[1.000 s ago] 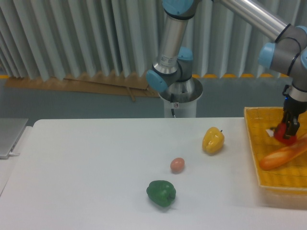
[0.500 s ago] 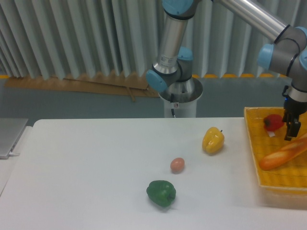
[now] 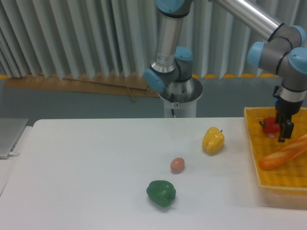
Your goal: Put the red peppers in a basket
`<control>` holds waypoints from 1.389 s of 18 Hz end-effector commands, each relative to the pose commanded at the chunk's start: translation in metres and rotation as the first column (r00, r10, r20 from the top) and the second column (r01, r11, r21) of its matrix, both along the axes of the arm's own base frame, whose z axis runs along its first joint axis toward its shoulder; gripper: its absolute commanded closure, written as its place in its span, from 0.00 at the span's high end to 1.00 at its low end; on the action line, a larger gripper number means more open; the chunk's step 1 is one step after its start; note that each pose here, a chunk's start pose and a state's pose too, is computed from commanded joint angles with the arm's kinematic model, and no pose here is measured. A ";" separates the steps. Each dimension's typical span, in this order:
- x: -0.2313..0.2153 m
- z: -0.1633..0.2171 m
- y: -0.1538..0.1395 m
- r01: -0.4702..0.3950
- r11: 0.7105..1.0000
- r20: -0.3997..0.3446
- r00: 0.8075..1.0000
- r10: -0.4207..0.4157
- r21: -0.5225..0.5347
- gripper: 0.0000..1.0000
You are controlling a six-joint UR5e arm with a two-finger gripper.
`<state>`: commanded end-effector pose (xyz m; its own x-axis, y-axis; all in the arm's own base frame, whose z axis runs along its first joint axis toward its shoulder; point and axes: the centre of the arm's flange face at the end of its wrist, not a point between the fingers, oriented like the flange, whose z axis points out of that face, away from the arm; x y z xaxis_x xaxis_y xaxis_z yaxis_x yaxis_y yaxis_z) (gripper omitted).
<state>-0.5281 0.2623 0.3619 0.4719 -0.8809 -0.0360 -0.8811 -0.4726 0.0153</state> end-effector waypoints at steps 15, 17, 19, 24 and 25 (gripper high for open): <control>0.076 0.042 0.094 -0.084 0.995 -0.051 0.995 0.087 0.059 1.00; 0.090 0.044 0.111 -0.103 0.993 -0.049 0.993 0.107 0.065 1.00; 0.100 0.045 0.121 -0.096 0.993 -0.047 0.994 0.099 0.066 1.00; 0.117 0.056 0.128 -0.108 0.992 -0.047 0.993 0.111 0.072 1.00; 0.118 0.056 0.129 -0.106 0.992 -0.046 0.993 0.110 0.071 1.00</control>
